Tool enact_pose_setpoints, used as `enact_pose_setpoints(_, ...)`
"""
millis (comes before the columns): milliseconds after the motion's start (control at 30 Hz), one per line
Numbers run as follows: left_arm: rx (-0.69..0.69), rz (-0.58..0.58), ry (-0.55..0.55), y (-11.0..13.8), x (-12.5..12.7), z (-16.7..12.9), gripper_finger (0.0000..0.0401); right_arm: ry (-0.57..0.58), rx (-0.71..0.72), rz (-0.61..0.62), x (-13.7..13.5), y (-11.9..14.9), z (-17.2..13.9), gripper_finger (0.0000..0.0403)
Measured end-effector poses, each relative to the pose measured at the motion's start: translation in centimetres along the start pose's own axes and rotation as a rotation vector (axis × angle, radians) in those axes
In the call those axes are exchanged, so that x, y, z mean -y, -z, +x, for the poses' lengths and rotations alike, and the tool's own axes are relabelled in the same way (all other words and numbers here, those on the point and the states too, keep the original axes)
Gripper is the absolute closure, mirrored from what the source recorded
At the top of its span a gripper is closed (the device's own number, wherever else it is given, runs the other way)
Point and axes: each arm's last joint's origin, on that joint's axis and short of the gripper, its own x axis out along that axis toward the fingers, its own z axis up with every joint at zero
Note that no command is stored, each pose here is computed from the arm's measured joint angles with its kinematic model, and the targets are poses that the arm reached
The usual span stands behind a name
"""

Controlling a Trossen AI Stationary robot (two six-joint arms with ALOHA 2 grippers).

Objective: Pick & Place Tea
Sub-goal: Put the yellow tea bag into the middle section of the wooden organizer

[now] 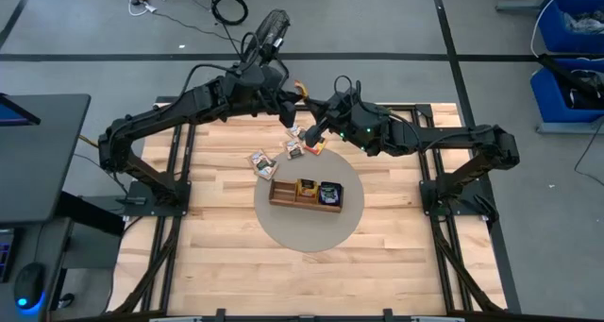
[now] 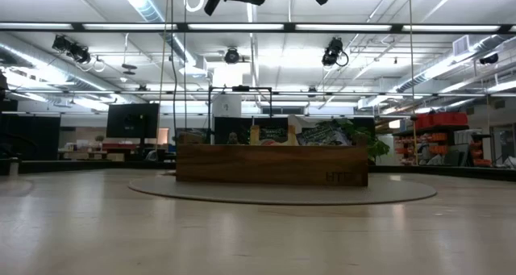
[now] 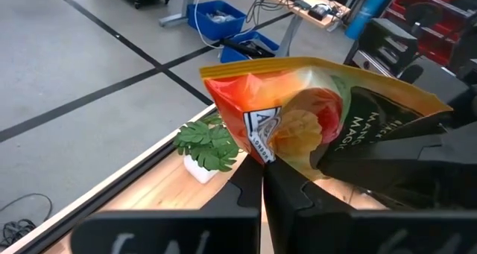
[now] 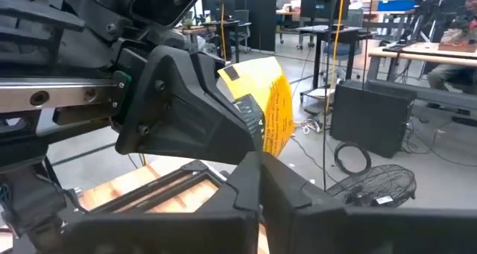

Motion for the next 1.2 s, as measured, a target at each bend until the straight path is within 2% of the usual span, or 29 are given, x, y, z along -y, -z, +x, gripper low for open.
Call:
enact_pose_setpoints(167, -0.003, 0.029, -0.002, 0.0, 0.0, 0.0, 0.0392, -0.011, -0.005, -0.01, 0.0, 0.0, -0.1, 0.04)
enact_pose_setpoints(367, -0.057, 0.134, -0.023, 0.2, -0.4, -1.0, 0.036, -0.02, -0.04, -0.028, 1.3, -0.8, -1.0, 0.0401)
enact_pose_setpoints(500, -0.071, 0.164, -0.181, 0.1, -1.8, -2.3, 0.0341, -0.093, -0.092, -0.042, 2.6, -1.5, -2.1, 0.0402)
enact_pose_setpoints(600, -0.068, 0.163, -0.285, -0.3, -3.0, -3.8, 0.0331, -0.148, -0.202, -0.036, 3.3, -0.8, -2.4, 0.0402)
enact_pose_setpoints(700, -0.072, 0.153, -0.32, -0.7, -4.0, -5.0, 0.0325, -0.247, -0.319, -0.003, 3.6, 0.1, -2.5, 0.0402)
enact_pose_setpoints(833, -0.046, 0.139, -0.34, -1.3, -4.7, -6.4, 0.0324, -0.389, -0.454, -0.001, 3.0, 1.7, -2.0, 0.0402)
enact_pose_setpoints(933, -0.032, 0.133, -0.344, -1.5, -4.9, -6.9, 0.0323, -0.44, -0.561, -0.005, 2.8, 3.1, -1.6, 0.0403)
enact_pose_setpoints(1067, -0.052, 0.137, -0.346, -1.3, -4.9, -7.0, 0.0323, -0.532, -0.637, 0.035, 2.3, 3.9, -1.2, 0.0403)
enact_pose_setpoints(1200, -0.094, 0.144, -0.358, -0.9, -5.1, -7.1, 0.0323, -0.56, -0.752, -0.024, 1.2, 3.7, -0.6, 0.0403)
